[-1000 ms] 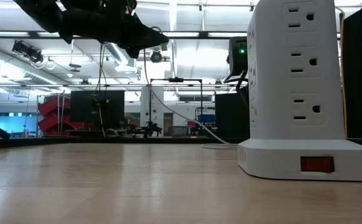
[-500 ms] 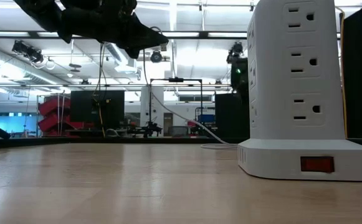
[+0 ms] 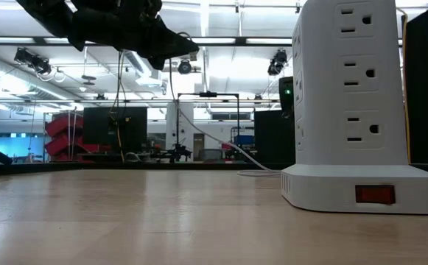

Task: Insert USB
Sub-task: Insert the white usb cable into the white charger adapter

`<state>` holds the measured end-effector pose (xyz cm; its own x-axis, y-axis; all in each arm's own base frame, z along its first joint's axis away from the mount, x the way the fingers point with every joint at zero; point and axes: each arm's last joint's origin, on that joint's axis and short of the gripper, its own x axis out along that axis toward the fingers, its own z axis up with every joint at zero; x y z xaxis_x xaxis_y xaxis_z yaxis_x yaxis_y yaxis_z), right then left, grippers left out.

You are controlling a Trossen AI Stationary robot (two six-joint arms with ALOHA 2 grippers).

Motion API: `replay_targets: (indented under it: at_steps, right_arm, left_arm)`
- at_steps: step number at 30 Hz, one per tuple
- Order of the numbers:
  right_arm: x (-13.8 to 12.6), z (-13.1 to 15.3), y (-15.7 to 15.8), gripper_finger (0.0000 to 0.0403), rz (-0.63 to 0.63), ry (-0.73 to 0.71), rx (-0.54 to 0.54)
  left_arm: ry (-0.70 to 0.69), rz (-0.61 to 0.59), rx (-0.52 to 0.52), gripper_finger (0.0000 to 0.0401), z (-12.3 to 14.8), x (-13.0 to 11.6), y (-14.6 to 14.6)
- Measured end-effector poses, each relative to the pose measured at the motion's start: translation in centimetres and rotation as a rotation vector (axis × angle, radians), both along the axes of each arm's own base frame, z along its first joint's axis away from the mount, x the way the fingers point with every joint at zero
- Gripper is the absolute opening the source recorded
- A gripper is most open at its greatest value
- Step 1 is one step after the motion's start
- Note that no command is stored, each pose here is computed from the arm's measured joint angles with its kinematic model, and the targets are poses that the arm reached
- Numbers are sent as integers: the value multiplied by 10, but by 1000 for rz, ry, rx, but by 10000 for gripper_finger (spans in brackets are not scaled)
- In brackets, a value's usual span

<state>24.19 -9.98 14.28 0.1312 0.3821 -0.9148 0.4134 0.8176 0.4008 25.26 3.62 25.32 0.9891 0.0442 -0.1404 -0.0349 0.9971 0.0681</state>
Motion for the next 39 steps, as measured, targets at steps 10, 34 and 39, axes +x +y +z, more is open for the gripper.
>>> replay_targets:
  at_steps: [10, 34, 39]
  right_arm:
    - [2, 30, 1, 295, -7, 25, -197]
    - [14, 20, 33, 200, 283, -6, -425]
    - [7, 9, 35, 197, 271, 10, -419]
  left_arm:
    - [0, 1, -7, 0, 0, 0, 0]
    - [0, -19, -10, 0, 0, 1, -5]
    - [-3, -19, -10, 0, 0, 1, -5]
